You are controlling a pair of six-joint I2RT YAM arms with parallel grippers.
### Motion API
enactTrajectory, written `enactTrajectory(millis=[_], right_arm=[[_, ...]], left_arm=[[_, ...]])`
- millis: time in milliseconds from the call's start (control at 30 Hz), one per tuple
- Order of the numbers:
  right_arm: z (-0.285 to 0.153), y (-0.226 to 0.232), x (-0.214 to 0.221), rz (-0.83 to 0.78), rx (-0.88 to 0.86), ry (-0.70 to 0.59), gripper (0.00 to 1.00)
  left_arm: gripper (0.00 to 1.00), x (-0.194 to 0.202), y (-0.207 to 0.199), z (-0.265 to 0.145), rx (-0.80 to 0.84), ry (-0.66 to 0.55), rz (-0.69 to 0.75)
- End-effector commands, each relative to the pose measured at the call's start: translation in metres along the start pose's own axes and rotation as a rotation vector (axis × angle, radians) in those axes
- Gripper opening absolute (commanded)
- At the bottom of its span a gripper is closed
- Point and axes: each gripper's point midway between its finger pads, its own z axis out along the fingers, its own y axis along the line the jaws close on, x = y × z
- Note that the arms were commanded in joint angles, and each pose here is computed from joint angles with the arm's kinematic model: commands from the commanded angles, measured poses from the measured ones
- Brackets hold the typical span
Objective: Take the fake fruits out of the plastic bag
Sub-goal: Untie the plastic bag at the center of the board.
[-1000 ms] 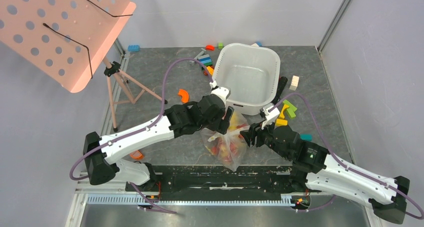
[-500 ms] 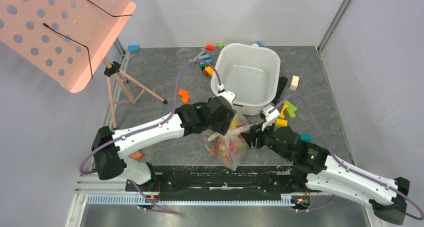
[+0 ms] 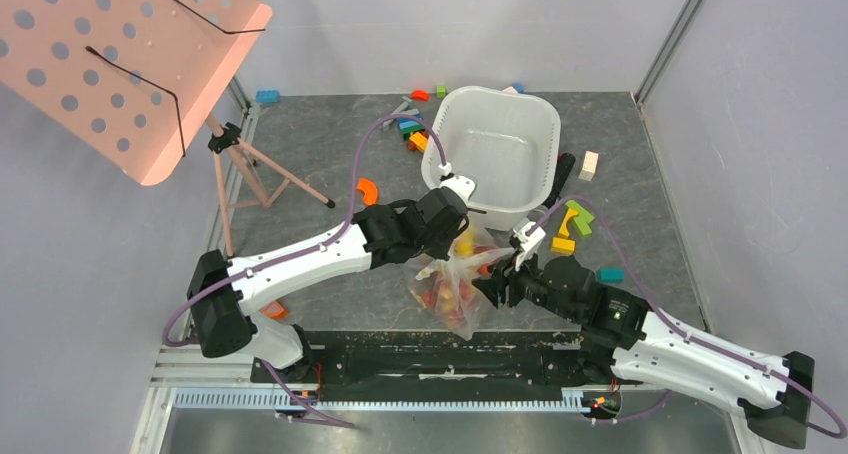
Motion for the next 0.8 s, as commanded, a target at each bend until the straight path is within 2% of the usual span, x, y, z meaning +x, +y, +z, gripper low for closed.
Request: enactTrajectory(millis=[0, 167, 467, 767], right_arm=[[0.001, 0.008, -0.012, 0.019, -0.044, -0.062, 0.51], [0.004, 0.01, -0.009, 0.068, -0.045, -0.069, 0.54], [0.005, 0.014, -0.013, 0.156, 0.017, -0.085, 0.71], [0.008, 0.025, -0.008, 0.191, 0.176, -0.077, 0.73]], left_arm=[[0.2, -0.021, -0.005, -0.001, 0.011, -0.063, 0.016], [0.03, -0.018, -0.007, 0.003, 0.011, -0.05, 0.01], [0.02, -0.014, -0.01, 0.007, 0.013, -0.033, -0.01], [0.02, -0.012, -0.011, 0.009, 0.007, -0.017, -0.033]])
